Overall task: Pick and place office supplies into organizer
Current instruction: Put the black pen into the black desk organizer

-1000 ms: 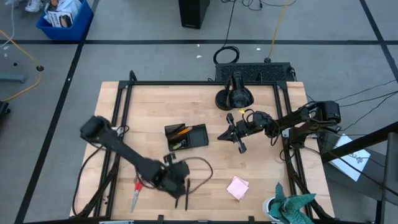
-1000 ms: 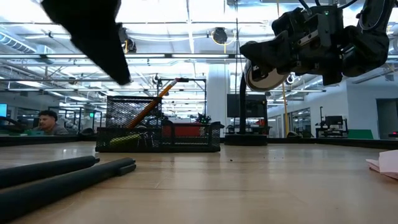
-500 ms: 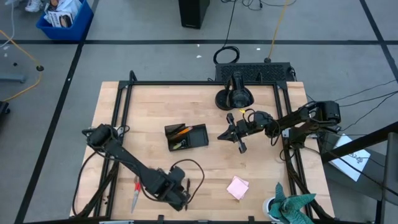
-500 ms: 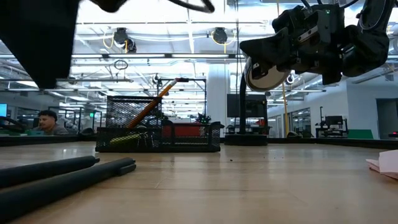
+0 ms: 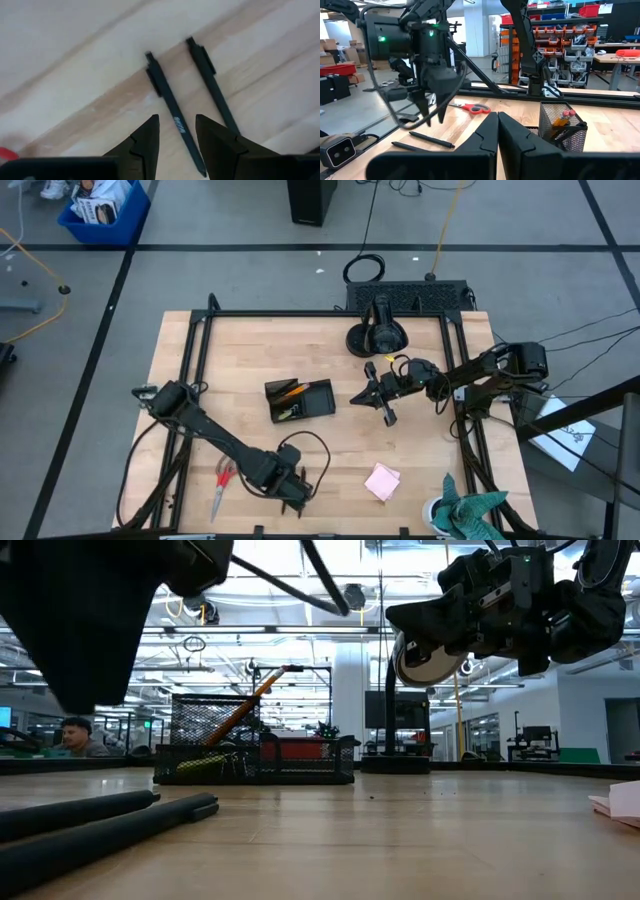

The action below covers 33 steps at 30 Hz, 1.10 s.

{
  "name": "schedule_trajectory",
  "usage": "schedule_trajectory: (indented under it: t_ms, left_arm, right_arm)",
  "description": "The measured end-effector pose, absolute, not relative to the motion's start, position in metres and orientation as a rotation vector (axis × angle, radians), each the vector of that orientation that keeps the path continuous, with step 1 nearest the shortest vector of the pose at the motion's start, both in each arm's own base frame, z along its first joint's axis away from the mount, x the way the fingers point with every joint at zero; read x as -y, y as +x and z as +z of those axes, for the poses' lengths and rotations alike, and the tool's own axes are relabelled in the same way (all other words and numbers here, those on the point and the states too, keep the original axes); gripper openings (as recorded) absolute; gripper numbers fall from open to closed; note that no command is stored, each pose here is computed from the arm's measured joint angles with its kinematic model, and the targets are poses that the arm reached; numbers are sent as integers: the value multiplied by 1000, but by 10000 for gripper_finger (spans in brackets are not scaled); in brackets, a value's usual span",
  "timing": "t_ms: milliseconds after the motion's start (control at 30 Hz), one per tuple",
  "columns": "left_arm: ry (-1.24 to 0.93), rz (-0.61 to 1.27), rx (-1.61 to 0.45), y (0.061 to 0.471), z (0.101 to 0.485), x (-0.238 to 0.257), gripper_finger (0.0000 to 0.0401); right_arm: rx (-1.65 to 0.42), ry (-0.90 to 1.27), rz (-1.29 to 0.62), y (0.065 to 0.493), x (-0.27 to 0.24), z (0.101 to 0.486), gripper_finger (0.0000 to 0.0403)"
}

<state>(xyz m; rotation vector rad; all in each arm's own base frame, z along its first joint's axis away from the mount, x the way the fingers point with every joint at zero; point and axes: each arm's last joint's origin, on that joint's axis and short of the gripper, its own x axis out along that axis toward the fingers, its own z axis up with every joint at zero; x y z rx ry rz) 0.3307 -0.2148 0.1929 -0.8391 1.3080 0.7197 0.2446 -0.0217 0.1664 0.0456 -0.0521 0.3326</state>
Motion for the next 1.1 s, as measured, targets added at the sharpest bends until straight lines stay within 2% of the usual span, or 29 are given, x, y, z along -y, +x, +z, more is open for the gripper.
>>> schedule_trajectory:
  t_ms: [500, 900, 1100]
  left_arm:
    - [-835, 697, -1336, 337, 173, 222, 131]
    - [-774, 677, -1421, 342, 131, 235, 131]
    - [-727, 652, -1429, 342, 127, 236, 131]
  right_arm:
    - [54, 45, 333, 245, 22, 166, 4]
    - [44, 48, 332, 245, 22, 166, 4]
    - [46, 48, 330, 245, 22, 166, 4]
